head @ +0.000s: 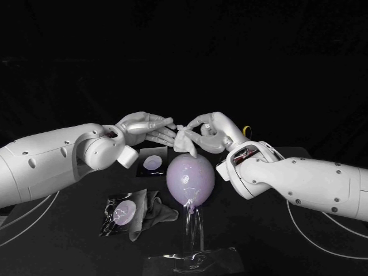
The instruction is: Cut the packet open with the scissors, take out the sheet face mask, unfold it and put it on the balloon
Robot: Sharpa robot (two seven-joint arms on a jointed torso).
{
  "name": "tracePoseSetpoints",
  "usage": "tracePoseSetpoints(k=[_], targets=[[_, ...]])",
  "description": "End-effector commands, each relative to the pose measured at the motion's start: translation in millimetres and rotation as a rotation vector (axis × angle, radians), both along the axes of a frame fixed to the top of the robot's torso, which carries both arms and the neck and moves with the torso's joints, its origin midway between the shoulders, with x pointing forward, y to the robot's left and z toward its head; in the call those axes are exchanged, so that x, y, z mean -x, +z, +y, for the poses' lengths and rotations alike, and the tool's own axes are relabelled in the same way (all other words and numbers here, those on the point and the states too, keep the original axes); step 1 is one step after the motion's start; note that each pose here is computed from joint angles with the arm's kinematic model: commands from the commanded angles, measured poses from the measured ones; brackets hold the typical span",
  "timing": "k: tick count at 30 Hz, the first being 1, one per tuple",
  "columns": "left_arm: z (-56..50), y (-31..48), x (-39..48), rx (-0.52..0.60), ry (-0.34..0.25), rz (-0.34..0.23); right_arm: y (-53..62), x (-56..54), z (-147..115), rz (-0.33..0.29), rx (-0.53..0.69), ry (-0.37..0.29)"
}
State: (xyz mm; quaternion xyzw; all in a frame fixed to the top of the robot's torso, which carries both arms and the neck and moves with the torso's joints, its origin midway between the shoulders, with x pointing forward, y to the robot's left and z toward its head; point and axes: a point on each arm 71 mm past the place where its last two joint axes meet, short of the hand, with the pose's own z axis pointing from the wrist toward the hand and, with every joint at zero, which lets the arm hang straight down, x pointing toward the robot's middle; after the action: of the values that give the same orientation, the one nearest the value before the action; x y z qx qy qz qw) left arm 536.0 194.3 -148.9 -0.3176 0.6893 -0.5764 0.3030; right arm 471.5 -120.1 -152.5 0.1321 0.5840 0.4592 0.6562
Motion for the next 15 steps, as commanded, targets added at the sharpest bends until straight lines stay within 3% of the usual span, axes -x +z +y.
tracePoseSetpoints(k=[1, 15], targets=[[-7.3, 5.1, 2.9, 0.054, -0.052, -0.028, 0.9, 0.4, 2.8, -0.011, 0.006, 0.016], [-11.1, 4.1, 3.6, 0.032, -0.052, -0.024, 1.3, 1.8, 6.7, -0.012, 0.006, 0.025]])
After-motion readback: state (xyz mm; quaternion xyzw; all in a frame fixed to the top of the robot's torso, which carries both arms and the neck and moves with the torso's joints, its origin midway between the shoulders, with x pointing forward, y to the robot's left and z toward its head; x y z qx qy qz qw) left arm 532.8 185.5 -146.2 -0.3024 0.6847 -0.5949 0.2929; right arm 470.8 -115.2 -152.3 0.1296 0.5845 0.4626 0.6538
